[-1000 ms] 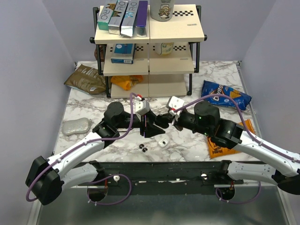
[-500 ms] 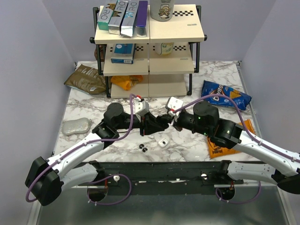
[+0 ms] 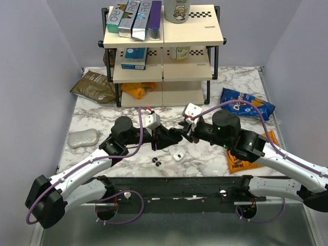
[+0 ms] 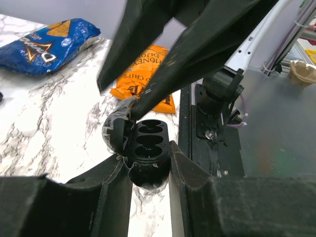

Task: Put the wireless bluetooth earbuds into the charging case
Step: Adjust the charging case, then pick up the earbud from the center of the board.

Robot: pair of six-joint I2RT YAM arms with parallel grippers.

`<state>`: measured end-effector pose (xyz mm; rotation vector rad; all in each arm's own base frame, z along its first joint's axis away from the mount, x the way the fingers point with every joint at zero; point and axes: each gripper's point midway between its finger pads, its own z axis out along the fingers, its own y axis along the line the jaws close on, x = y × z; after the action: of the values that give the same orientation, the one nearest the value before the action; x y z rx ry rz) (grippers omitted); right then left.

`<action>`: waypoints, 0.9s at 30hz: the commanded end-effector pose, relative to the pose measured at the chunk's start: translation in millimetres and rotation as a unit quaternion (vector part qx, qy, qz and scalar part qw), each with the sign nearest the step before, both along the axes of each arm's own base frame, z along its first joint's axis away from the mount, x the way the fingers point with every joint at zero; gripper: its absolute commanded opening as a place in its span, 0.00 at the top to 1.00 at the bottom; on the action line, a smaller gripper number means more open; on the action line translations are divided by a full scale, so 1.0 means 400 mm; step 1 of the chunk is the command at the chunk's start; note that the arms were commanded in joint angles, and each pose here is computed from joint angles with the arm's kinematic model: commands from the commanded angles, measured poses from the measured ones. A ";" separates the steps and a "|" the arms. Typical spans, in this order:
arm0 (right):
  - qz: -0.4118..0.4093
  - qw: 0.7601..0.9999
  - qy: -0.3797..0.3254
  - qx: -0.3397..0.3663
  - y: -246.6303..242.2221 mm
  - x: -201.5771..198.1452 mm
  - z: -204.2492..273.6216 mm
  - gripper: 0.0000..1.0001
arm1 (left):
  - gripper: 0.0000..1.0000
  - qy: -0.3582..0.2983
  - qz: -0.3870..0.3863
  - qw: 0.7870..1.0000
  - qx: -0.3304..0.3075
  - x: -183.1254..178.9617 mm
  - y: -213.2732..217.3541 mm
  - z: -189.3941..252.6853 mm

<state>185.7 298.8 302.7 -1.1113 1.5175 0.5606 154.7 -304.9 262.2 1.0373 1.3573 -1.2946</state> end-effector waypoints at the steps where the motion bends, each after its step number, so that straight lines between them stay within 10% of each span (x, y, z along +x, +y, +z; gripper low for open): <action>1: -0.023 0.998 -0.009 0.050 -0.011 0.007 0.090 0.54 | 1.00 -0.003 0.033 0.999 -0.002 0.016 0.014 -0.011; 10: -0.136 0.985 0.007 0.109 -0.094 0.061 0.129 0.36 | 1.00 0.015 0.134 0.991 -0.021 0.048 0.074 -0.022; 15: -0.191 0.966 0.133 0.109 -0.121 0.107 -0.057 0.40 | 1.00 0.009 0.224 0.972 -0.066 0.064 0.154 0.003; 27: -0.030 0.956 0.292 0.004 0.108 -0.022 -0.360 0.45 | 1.00 0.024 0.349 0.933 -0.080 0.072 0.291 0.024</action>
<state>199.4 300.7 145.7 -0.8474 2.1129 0.7187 171.6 -215.8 268.4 0.4836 1.3863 -0.9885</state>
